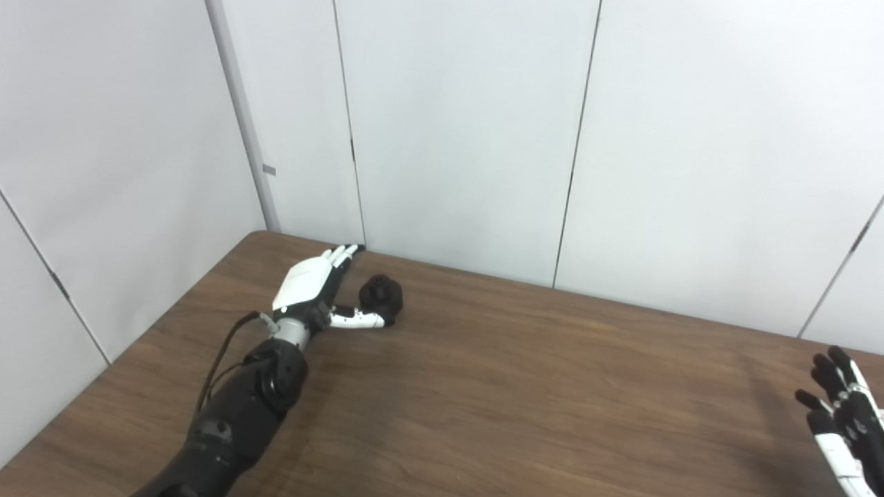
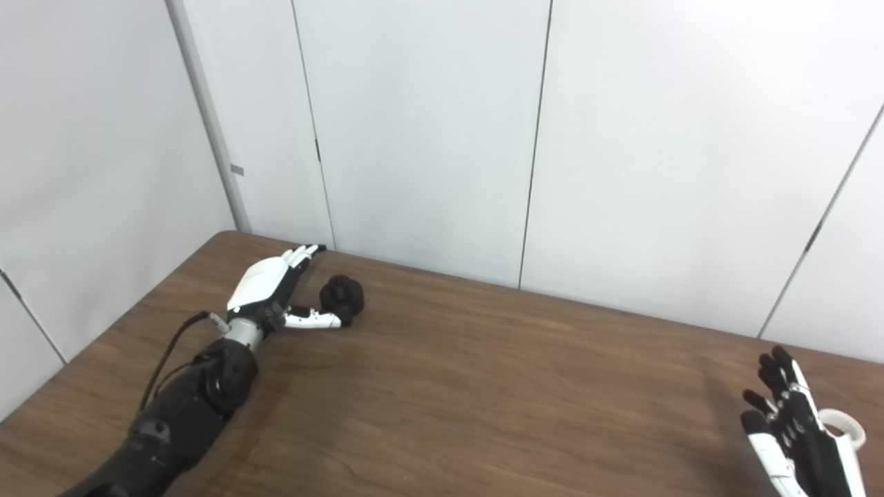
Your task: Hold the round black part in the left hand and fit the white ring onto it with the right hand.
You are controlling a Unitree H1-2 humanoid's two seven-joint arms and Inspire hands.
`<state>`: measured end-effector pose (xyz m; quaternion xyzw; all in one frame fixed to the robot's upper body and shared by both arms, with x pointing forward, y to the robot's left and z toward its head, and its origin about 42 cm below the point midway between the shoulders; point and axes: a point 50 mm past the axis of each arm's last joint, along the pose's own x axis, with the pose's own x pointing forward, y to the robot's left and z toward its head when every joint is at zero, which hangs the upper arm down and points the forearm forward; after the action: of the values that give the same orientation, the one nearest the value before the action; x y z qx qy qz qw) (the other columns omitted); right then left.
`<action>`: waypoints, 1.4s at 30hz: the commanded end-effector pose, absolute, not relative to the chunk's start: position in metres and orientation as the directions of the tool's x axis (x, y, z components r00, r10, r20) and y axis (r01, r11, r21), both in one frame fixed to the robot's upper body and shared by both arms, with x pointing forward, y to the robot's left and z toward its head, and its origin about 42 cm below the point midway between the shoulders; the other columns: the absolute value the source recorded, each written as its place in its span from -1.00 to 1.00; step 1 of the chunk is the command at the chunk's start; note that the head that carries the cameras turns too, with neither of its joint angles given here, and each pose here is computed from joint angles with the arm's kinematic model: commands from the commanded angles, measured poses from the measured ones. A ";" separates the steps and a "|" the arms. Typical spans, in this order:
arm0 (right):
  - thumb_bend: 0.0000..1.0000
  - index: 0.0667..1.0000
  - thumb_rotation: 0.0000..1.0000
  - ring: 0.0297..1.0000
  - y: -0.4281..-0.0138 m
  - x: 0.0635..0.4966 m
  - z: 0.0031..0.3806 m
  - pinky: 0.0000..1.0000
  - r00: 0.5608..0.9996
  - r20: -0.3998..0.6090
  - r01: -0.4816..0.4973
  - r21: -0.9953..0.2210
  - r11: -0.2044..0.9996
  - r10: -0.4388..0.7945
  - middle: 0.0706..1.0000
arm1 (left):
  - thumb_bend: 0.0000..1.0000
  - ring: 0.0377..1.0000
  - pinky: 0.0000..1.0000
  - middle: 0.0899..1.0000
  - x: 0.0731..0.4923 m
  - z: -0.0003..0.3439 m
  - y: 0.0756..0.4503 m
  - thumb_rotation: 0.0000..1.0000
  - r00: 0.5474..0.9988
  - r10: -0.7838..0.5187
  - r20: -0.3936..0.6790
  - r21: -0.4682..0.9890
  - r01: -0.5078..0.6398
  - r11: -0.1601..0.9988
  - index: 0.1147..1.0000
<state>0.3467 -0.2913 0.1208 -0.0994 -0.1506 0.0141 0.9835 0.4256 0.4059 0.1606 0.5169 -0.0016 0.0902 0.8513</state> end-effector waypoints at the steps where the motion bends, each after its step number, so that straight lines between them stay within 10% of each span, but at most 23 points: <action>1: 0.12 0.91 0.52 0.87 -0.295 0.309 0.069 0.65 0.989 0.144 0.008 -0.185 0.983 0.019 0.88 | 1.00 0.98 0.95 0.97 0.438 0.200 0.422 0.05 0.976 0.140 0.168 0.872 -0.213 0.441 0.92; 42: 0.04 0.90 0.43 0.89 -0.291 0.298 0.079 0.74 0.988 0.155 0.005 -0.164 0.986 0.021 0.87 | 1.00 0.94 1.00 0.89 0.457 0.186 0.436 -0.15 0.995 0.097 0.015 0.876 -0.060 0.478 0.74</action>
<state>0.3316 -0.2917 0.1233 -0.1013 -0.1452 0.0156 0.9841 0.4420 0.4304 0.1544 0.5036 0.0510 0.0276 0.8620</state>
